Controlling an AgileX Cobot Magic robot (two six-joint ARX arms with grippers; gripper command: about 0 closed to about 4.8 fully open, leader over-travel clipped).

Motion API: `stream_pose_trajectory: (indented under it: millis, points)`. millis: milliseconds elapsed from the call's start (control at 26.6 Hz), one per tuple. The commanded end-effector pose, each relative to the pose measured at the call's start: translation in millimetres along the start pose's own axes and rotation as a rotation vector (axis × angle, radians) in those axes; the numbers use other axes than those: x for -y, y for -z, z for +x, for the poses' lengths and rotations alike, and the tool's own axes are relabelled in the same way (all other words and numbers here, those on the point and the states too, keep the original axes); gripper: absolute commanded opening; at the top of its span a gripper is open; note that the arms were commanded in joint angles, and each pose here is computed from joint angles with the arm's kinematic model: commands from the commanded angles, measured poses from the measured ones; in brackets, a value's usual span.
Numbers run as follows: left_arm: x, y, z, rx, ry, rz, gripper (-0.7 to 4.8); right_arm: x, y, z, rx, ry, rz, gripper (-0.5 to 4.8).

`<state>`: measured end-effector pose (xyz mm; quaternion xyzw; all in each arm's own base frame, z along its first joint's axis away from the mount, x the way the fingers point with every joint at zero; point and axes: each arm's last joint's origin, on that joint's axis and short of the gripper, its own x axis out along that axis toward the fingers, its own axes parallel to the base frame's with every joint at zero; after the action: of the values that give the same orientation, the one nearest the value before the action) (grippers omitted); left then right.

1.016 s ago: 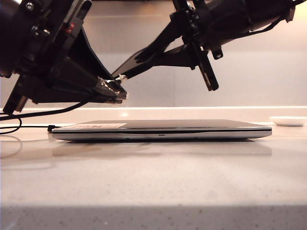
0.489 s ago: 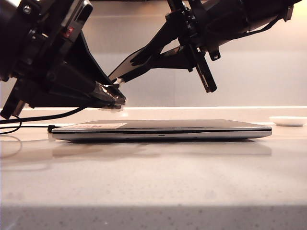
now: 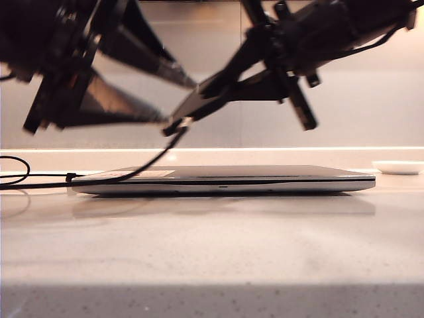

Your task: Pick up the charging cable and the phone, plug the charging cable into the charging port on the phone, and finally place them back on the table.

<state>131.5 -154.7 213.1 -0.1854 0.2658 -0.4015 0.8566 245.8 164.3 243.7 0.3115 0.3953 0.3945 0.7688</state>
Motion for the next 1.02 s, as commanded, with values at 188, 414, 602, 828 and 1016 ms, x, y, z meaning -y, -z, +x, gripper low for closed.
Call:
stream_pose_trajectory:
  millis: [188,414,602,828,1016]
  points:
    - [21.3,-41,-4,0.058,0.01,0.164,-0.06,18,-25,-70,0.124,0.162,0.056,-0.06]
    - [24.1,-69,-13,0.052,-0.061,0.253,-0.06,30,-36,-126,0.101,0.371,0.119,-0.06]
    - [16.5,-87,-20,0.066,-0.137,0.27,-0.06,34,-53,-150,0.108,0.445,0.113,-0.06]
    - [6.3,-91,-24,0.065,-0.19,0.258,-0.06,52,-72,-144,-0.023,0.518,0.143,-0.06]
    - [5.9,-91,-24,0.062,-0.193,0.274,-0.06,76,-85,-129,-0.118,0.541,0.226,-0.06]
